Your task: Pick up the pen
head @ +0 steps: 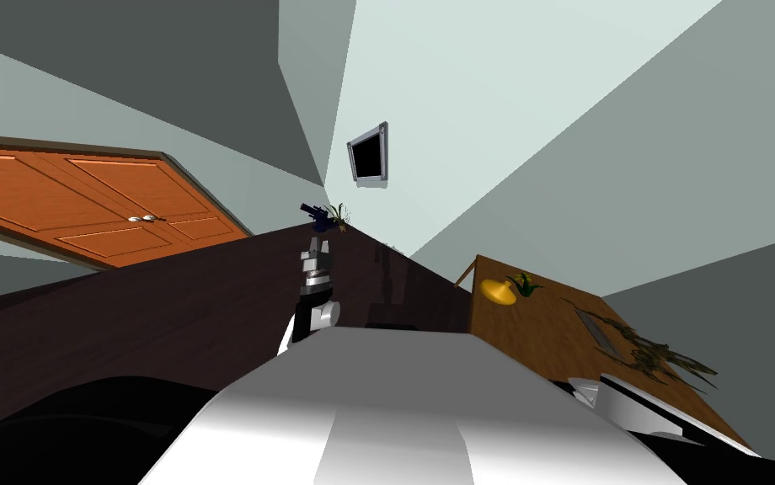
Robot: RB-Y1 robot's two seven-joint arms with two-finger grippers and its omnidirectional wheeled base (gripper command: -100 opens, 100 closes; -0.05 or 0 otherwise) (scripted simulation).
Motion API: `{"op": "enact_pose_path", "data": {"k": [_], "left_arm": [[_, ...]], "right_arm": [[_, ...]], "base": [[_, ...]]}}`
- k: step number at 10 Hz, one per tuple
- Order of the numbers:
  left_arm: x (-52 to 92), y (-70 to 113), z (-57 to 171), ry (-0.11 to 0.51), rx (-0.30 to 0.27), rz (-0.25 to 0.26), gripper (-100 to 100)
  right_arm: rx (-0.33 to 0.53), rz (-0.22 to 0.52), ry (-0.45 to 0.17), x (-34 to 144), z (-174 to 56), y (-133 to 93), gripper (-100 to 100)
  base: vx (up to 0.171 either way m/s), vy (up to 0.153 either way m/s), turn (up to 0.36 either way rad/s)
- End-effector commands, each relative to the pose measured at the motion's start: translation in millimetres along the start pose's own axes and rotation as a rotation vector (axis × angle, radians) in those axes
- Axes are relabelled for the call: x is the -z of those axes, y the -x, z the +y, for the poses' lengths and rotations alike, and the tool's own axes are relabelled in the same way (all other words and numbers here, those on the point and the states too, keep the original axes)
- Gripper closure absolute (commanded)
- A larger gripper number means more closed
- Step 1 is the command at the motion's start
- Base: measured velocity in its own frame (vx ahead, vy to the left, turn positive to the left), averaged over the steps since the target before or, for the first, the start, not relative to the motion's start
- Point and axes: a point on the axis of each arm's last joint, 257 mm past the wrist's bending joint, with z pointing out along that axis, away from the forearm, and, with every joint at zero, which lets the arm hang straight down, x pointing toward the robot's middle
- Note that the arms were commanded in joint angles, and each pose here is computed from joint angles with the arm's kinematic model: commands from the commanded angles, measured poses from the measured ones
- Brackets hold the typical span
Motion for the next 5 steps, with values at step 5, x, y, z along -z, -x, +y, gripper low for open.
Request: {"op": "enact_pose_path", "data": {"k": [5], "left_arm": [[0.1,0.1,0,0.0,0.0,0.0,0]], "right_arm": [[0.043,0.019,0.001,-3.7,25,-17,-100]], "base": [[0.064,-0.012,-0.04]]}}
